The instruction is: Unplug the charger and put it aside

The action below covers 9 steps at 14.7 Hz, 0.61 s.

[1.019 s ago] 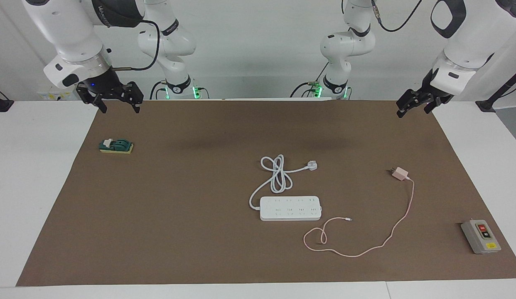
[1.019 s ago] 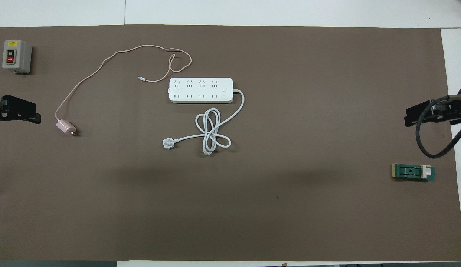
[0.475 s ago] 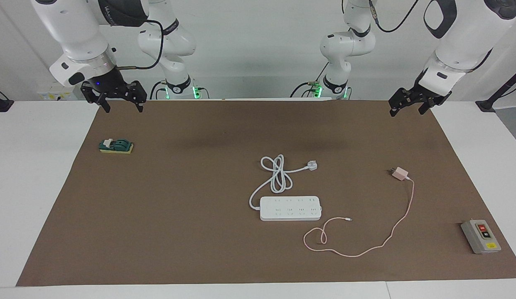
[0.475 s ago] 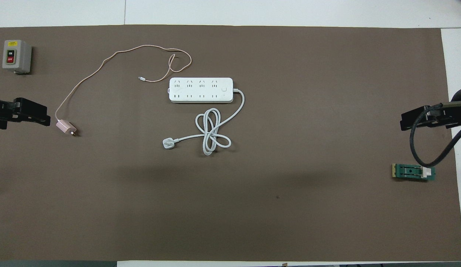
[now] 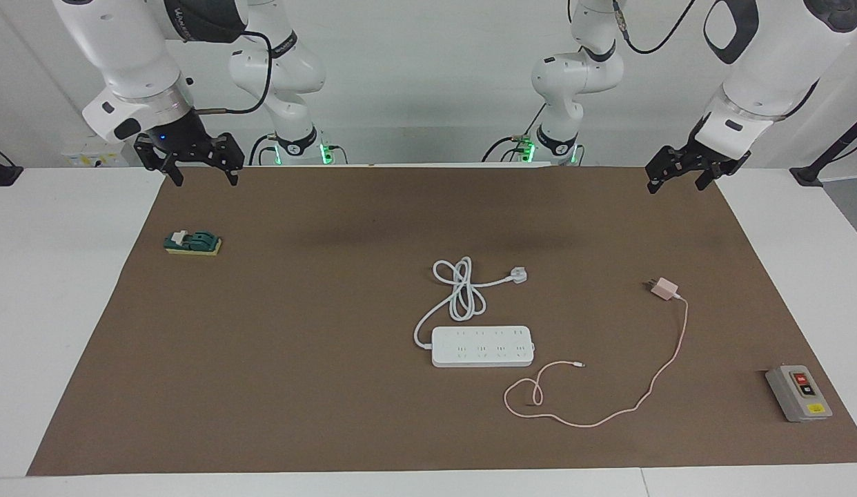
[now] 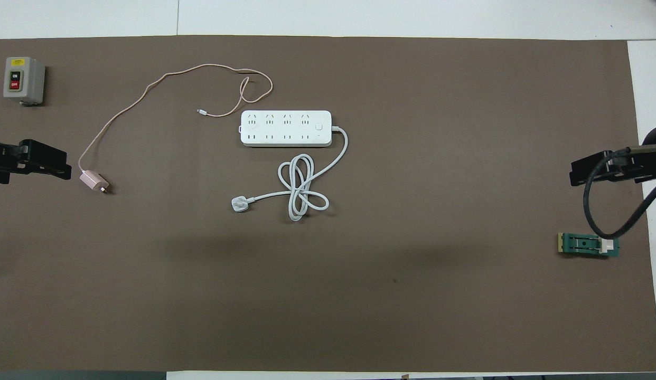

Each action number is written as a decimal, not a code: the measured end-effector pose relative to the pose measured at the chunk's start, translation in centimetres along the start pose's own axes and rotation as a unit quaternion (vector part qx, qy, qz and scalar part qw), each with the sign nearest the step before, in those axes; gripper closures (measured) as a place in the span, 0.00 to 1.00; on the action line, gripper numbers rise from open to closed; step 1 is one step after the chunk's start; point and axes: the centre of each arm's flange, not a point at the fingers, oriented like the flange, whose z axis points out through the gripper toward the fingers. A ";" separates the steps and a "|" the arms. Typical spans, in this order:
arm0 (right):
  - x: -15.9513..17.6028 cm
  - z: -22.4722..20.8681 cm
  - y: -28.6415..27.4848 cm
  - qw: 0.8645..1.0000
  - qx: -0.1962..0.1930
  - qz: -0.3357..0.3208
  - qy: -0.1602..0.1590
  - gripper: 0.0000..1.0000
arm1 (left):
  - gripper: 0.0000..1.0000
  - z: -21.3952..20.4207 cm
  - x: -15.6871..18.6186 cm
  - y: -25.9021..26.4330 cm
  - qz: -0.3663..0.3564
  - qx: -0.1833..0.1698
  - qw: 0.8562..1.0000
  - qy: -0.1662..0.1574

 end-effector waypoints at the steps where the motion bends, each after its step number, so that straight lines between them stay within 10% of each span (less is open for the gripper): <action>1: 0.0 0.0 -0.1 1.000 0.000 -0.001 0.000 0.00 | 0.00 0.0 0.0 0.3 0.003 0.000 1.000 0.000; 9: 0.0 0.0 -0.2 1.000 0.000 -0.002 0.002 0.00 | 0.00 0.0 0.0 1.0 0.009 0.001 1.000 0.001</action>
